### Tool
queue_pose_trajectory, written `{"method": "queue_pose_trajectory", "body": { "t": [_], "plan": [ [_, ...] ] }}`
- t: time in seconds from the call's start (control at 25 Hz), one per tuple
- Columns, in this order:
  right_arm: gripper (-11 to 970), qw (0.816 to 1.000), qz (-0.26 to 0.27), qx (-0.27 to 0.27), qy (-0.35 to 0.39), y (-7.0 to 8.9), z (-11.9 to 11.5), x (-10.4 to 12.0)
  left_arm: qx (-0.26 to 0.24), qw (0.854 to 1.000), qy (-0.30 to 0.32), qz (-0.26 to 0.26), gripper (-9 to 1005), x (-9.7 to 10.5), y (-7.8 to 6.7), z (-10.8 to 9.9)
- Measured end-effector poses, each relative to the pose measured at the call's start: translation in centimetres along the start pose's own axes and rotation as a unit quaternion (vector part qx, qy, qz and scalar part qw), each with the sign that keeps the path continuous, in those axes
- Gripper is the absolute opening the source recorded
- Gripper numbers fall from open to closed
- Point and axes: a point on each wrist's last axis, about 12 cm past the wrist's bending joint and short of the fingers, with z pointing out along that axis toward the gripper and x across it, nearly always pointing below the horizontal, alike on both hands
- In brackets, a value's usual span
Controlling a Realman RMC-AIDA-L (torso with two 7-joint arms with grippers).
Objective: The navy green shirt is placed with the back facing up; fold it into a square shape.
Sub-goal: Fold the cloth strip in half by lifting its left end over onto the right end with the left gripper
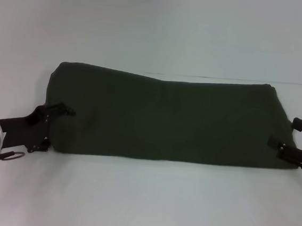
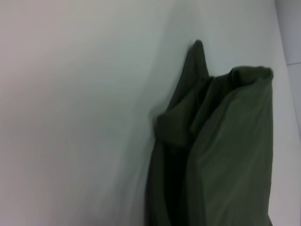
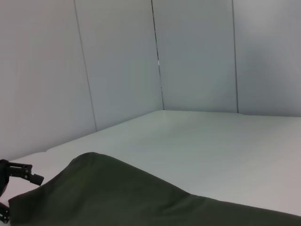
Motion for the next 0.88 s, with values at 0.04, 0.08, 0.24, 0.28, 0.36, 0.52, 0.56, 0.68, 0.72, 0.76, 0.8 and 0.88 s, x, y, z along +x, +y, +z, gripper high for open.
{"method": "queue_pose_trajectory", "body": {
  "t": [0.04,0.08,0.24,0.28,0.36,0.52,0.56,0.68,0.72,0.76,0.8,0.88],
  "plan": [
    [945,1.000,0.000,0.000,0.000,0.00,0.02,-0.01,0.000,1.000,-0.003,0.001,943,-0.11,-0.04,-0.04],
    [945,1.000,0.000,0.000,0.000,0.00,0.03,-0.02,-0.001,1.000,-0.005,0.002,943,-0.20,-0.06,-0.08],
    [945,1.000,0.000,0.000,-0.001,-0.01,0.05,-0.05,0.000,1.000,-0.008,0.003,942,-0.34,-0.13,-0.15],
    [945,1.000,0.000,0.000,-0.001,-0.01,0.05,-0.05,0.000,1.000,-0.008,0.003,942,-0.36,-0.16,-0.17],
    [945,1.000,0.000,0.000,-0.001,0.00,0.06,-0.04,0.001,1.000,-0.008,0.005,941,-0.41,-0.24,-0.21],
    [945,1.000,0.001,-0.001,0.000,0.00,0.07,-0.04,0.001,1.000,-0.008,0.009,941,-0.42,-0.23,-0.25],
    [945,1.000,0.001,-0.001,-0.001,0.00,0.09,-0.05,0.000,1.000,-0.008,0.009,940,-0.42,-0.18,-0.28],
    [945,1.000,0.001,-0.001,0.000,0.00,0.10,-0.05,0.000,1.000,-0.009,0.010,923,-0.45,-0.12,-0.35],
    [945,1.000,0.001,-0.001,0.000,0.00,0.10,-0.06,-0.001,1.000,-0.009,0.010,906,-0.45,-0.08,-0.37],
    [945,1.000,0.001,-0.001,0.000,0.00,0.11,-0.06,-0.001,1.000,-0.009,0.011,889,-0.45,-0.07,-0.37],
    [945,1.000,0.001,-0.001,0.000,0.00,0.13,-0.06,-0.001,1.000,-0.009,0.011,872,-0.44,-0.04,-0.38],
    [944,1.000,0.001,-0.002,0.000,0.00,0.14,-0.07,-0.001,1.000,-0.009,0.011,838,-0.44,0.00,-0.40]
  ]
}}
